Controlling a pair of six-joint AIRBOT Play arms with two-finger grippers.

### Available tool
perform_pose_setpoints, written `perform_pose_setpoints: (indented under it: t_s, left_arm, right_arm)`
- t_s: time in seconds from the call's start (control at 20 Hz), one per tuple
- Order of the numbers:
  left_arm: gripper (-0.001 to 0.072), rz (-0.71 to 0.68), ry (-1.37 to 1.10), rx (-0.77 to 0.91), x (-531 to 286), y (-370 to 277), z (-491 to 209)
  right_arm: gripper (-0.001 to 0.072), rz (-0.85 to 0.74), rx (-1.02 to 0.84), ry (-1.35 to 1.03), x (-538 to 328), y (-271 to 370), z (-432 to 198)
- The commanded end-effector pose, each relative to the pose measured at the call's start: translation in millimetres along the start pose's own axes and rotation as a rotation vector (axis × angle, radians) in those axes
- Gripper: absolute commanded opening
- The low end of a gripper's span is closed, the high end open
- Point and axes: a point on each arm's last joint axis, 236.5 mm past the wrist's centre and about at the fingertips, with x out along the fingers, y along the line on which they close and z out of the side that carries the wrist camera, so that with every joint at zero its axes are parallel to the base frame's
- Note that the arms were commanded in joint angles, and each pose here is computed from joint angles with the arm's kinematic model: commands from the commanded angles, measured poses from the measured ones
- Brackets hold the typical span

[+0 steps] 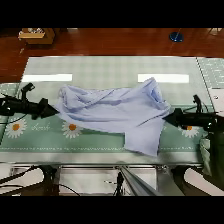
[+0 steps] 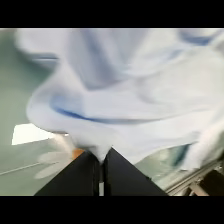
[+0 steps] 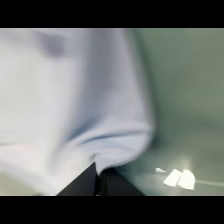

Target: Fold the shirts.

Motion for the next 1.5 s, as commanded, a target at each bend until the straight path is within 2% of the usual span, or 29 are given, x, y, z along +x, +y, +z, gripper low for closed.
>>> perform_pose_setpoints:
  t_s: [0.0,0.15,0.3,0.45,0.6,0.75,0.95,1.1,1.25,1.4,1.45]
  left_arm:
    - [0.0023,-0.214,-0.182,0.201,-54,-96,34]
    - [0.0023,-0.355,-0.487,0.474,-159,-216,43]
    - [0.0024,-0.337,-0.831,0.759,-269,-319,2]
    - [0.0024,-0.242,-1.159,0.953,-355,-386,-66]
    - [0.0024,-0.065,-1.434,0.936,-412,-401,-117]
    - [0.0023,0.099,-1.498,0.837,-420,-380,-147]
    - [0.0024,0.281,-1.282,0.75,-374,-327,-171]
    - [0.0023,0.402,-1.048,0.724,-335,-282,-189]
    - [0.0023,0.434,-0.886,0.715,-310,-260,-203]
    - [0.0023,0.438,-0.897,0.746,-314,-262,-199]
    - [0.0023,0.425,-0.94,0.755,-321,-270,-191]
  right_arm:
    - [0.003,0.254,-0.28,-0.118,-60,120,25]
    - [0.0029,0.271,-0.64,-0.404,-160,238,35]
    - [0.003,0.152,-0.882,-0.79,-272,336,20]
    - [0.0029,-0.052,-0.953,-1.182,-382,387,-13]
    - [0.0029,-0.28,-0.898,-1.414,-458,388,-48]
    - [0.0029,-0.454,-0.848,-1.385,-469,363,-73]
    - [0.0029,-0.619,-0.719,-1.094,-429,296,-91]
    - [0.0029,-0.615,-0.71,-0.924,-399,279,-108]
    - [0.0028,-0.536,-0.758,-0.822,-372,285,-113]
    - [0.0028,-0.527,-0.761,-0.764,-358,275,-91]
    - [0.0029,-0.464,-0.818,-0.783,-355,294,-81]
